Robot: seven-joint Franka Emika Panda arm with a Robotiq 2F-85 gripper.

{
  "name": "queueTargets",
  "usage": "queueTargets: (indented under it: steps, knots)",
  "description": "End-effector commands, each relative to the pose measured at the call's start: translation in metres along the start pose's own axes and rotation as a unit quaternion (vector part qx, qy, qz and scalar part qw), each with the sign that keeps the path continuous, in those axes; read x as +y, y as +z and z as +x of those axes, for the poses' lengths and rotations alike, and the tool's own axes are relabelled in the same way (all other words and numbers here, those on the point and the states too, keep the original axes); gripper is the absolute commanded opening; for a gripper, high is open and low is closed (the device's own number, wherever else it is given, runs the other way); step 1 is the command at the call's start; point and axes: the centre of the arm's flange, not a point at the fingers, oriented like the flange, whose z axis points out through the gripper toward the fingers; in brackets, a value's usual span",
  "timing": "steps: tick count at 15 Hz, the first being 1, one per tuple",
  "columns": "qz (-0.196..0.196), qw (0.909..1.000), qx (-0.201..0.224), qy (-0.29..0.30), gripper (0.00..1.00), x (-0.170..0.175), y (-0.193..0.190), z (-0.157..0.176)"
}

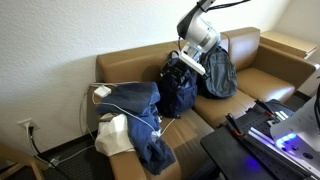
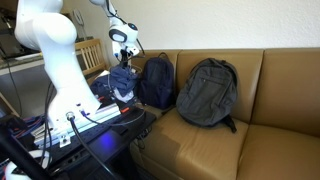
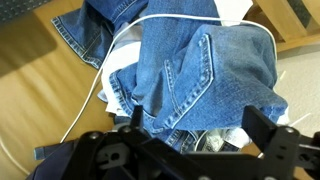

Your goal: Pull the pair of jeans to the right

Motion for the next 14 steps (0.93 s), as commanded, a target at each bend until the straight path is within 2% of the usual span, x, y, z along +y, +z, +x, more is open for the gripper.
queueTargets:
  steps: [1,2,3,6,7,8,10,14]
  knots:
    - [0.0,1.0,0.001,-0.001,1.0,0.0,-0.001,-0.001]
    - [0.0,1.0,0.002,0.0,1.0,0.0,-0.002,-0.001]
    - [-0.011,0.9999,0.006,-0.007,1.0,-0.016,0.007,0.057]
    - [-0.037,0.9969,0.039,-0.058,1.0,-0.045,0.028,0.082]
    - [-0.043,0.996,0.036,-0.069,1.0,-0.054,0.034,0.09]
    - [-0.05,0.9952,0.024,-0.081,1.0,-0.06,0.042,0.1]
    - [-0.056,0.9919,-0.052,-0.102,1.0,-0.073,0.062,0.145]
    - [-0.075,0.9766,-0.162,-0.12,1.0,-0.07,0.106,0.18]
